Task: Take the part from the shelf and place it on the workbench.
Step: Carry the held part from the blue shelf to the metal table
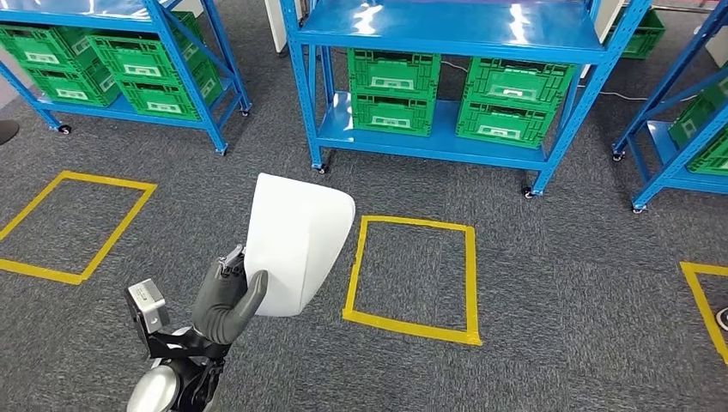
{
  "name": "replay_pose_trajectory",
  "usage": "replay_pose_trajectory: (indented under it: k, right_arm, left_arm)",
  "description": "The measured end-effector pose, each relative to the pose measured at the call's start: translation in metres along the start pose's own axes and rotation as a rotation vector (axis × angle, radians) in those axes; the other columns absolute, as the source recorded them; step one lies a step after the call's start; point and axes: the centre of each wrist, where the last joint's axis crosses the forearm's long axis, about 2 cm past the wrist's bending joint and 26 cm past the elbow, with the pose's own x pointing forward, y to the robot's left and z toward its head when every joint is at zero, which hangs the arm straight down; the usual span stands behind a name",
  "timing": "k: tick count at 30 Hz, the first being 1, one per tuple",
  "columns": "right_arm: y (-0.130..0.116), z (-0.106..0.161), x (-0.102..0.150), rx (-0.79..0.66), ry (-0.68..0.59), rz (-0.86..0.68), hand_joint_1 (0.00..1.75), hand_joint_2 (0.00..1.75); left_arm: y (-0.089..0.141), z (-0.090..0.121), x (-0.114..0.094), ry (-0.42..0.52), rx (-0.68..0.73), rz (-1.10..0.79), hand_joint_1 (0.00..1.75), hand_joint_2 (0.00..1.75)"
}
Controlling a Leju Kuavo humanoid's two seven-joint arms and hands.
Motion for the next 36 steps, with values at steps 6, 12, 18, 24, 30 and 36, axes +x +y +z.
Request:
replay_pose_trajectory:
  k: [6,12,18,24,30,36]
  right_arm:
    - [-0.009,0.0,0.004,-0.019,-0.029,0.003,0.0,0.0]
    - [-0.018,0.0,0.007,-0.014,-0.111,0.037,0.0,0.0]
    - [-0.026,0.001,0.008,-0.018,-0.139,0.113,0.0,0.0]
    - [-0.029,0.001,0.008,-0.058,-0.065,0.142,0.0,0.0]
    - [-0.033,0.001,0.006,-0.078,-0.016,0.163,0.0,0.0]
    - [-0.033,0.001,0.008,-0.072,-0.029,0.194,0.0,0.0]
  left_arm:
    - [0.004,0.003,-0.001,0.027,0.018,-0.07,1.75,1.75]
    - [0.005,0.008,-0.015,0.084,0.032,-0.139,1.75,1.75]
    - [0.001,0.014,-0.024,0.062,0.081,-0.021,1.75,1.75]
    - [0.01,0.022,-0.027,0.021,0.101,0.045,1.75,1.75]
    - [0.022,0.035,-0.029,0.007,0.147,0.024,1.75,1.75]
    - [0.028,0.046,-0.028,0.003,0.202,0.018,1.75,1.75]
